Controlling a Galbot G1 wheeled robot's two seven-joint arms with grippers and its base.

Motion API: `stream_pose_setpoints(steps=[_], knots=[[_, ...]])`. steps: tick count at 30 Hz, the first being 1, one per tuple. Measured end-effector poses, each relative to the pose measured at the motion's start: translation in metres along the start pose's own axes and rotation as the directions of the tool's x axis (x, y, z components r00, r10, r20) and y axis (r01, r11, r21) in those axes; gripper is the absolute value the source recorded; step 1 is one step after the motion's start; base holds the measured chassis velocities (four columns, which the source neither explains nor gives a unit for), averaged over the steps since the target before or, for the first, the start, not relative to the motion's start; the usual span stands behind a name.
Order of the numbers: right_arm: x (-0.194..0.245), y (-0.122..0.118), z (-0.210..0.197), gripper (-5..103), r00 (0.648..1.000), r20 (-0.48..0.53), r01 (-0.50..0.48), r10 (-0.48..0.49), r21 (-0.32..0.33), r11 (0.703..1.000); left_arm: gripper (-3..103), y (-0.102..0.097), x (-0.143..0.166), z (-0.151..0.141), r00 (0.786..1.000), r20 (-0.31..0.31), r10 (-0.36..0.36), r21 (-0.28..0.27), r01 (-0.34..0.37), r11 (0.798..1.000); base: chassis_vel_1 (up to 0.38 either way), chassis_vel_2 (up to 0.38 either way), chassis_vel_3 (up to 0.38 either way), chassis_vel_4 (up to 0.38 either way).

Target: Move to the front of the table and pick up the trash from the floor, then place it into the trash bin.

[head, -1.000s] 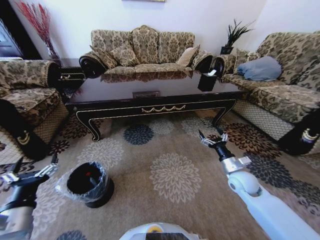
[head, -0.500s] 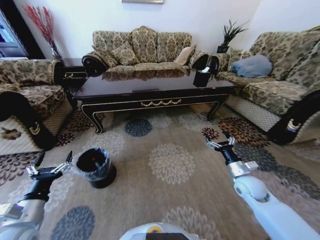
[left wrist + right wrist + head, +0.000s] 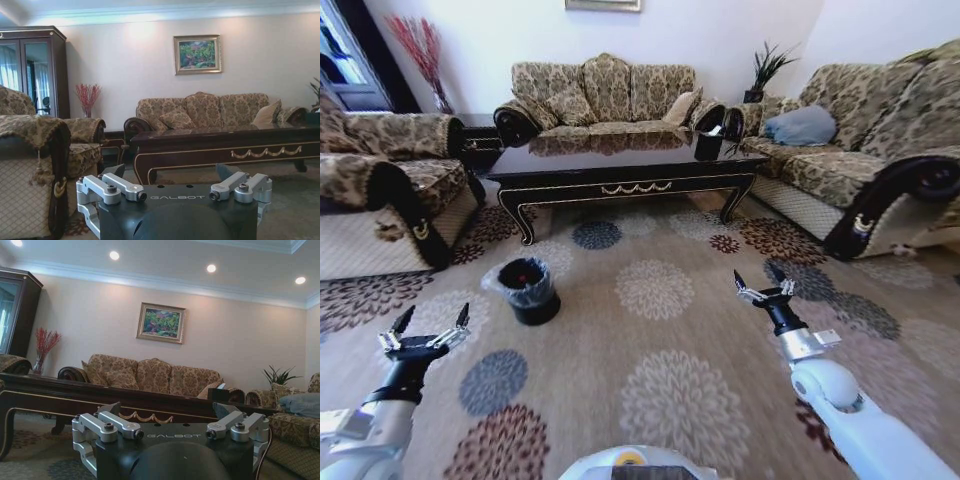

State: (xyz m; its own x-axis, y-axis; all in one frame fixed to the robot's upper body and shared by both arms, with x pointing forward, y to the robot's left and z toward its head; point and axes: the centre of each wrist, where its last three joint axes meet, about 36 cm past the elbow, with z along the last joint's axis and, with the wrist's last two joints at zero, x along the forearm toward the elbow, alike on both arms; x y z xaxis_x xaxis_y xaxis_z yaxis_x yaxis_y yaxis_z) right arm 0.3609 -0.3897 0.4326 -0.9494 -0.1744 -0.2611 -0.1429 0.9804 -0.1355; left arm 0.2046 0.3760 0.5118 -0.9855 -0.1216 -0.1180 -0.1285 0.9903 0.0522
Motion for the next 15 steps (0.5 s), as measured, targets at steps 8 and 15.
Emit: stream_pose_setpoints(steps=[8, 15], knots=[[0.0056, -0.0027, -0.0003, 100, 1.000, 0.005, 0.017, -0.017, 0.004, 1.000, 100, -0.0042, 0.0010, 0.0023, 1.000, -0.010, -0.003, 0.015, 0.003, 1.000, 0.313, -0.371, -0.314, 0.383], [0.0065, -0.0064, 0.0024, 100, 1.000, 0.010, 0.018, -0.018, 0.011, 1.000, 100, -0.0074, 0.0014, 0.0040, 1.000, -0.014, -0.001, 0.018, 0.001, 1.000, 0.261, -0.450, -0.243, 0.441]])
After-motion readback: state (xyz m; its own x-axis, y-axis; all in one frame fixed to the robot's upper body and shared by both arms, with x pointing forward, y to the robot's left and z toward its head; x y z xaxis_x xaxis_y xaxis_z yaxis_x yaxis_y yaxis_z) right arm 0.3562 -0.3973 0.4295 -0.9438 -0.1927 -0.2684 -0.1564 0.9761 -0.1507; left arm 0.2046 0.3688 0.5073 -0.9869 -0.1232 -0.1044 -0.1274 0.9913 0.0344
